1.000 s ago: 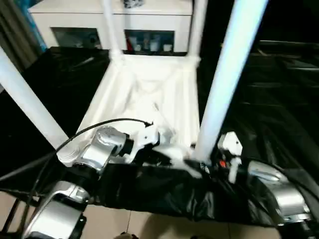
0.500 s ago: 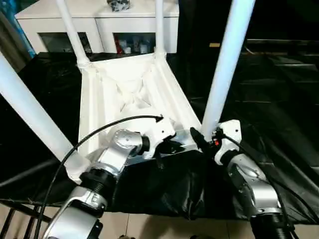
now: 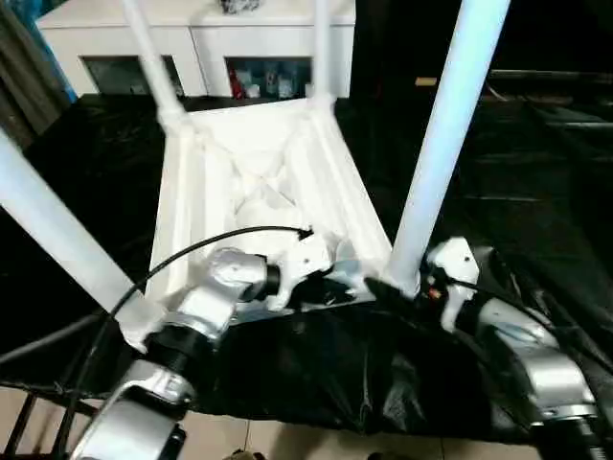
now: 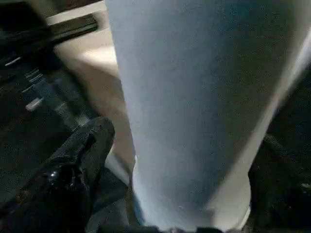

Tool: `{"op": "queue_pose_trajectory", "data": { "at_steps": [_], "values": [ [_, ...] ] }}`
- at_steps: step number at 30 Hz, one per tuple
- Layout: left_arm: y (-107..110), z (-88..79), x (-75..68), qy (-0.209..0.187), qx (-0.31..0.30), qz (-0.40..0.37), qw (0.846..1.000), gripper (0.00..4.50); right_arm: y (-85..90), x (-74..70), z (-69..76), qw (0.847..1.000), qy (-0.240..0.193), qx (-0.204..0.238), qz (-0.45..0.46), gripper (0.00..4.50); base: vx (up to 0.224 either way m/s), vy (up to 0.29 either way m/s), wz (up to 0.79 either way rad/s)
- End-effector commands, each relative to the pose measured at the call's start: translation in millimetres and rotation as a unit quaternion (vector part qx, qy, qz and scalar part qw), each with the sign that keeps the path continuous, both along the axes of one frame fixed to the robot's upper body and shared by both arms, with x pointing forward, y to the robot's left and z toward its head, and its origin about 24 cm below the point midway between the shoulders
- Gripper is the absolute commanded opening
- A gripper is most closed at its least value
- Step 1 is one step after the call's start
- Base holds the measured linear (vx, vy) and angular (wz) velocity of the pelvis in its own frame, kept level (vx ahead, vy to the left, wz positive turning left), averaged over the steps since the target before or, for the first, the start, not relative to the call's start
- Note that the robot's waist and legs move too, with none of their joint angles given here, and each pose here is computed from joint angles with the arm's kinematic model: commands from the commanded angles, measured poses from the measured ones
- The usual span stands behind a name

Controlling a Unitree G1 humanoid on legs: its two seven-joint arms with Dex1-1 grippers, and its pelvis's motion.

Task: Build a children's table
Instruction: Rotate leg to tighten

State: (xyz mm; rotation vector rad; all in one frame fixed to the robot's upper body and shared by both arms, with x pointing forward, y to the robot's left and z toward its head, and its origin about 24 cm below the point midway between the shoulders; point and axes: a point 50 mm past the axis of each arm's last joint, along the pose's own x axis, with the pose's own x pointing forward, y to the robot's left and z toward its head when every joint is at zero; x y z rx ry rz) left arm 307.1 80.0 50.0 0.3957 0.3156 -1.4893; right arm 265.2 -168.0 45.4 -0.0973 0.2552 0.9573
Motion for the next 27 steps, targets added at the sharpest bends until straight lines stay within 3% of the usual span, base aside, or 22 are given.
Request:
{"op": "queue_pose_trajectory", "data": {
  "at_steps": [1, 3, 5, 10, 19, 27],
  "values": [
    [-7.6, -8.6, -9.1, 0.02, -0.004, -0.038, 0.999, 0.0, 28.5, -16.4, -5.8, 0.993, 0.035, 0.028, 0.114, 4.04, 0.0, 0.0, 0.0],
    [-5.1, -7.8, -9.3, 0.023, -0.004, -0.044, 0.999, 0.0, 26.9, -17.3, -4.8, 0.991, 0.039, 0.028, 0.123, 4.04, 0.0, 0.0, 0.0],
    [-1.1, -6.6, -9.2, 0.026, -0.003, -0.054, 0.998, 0.0, 24.0, -17.9, -3.3, 0.989, 0.042, 0.023, 0.138, 3.72, 0.0, 0.0, 0.0],
    [12.4, -4.3, -6.7, 0.026, 0.014, -0.08, 0.996, 0.0, 15.2, -18.5, -0.6, 0.983, 0.058, 0.001, 0.172, 3.4, 0.0, 0.0, 0.0],
    [19.9, -2.5, -4.6, 0.034, 0.018, -0.09, 0.995, 0.0, 14.3, -21.1, 1.8, 0.977, 0.072, 0.004, 0.199, 2.73, 0.0, 0.0, 0.0],
    [21.2, -4.7, -5.6, 0.042, 0.016, -0.097, 0.994, 0.0, 20.3, -25.8, -0.9, 0.975, 0.09, 0.031, 0.202, 2.62, 0.0, 0.0, 0.0]
  ]
}}
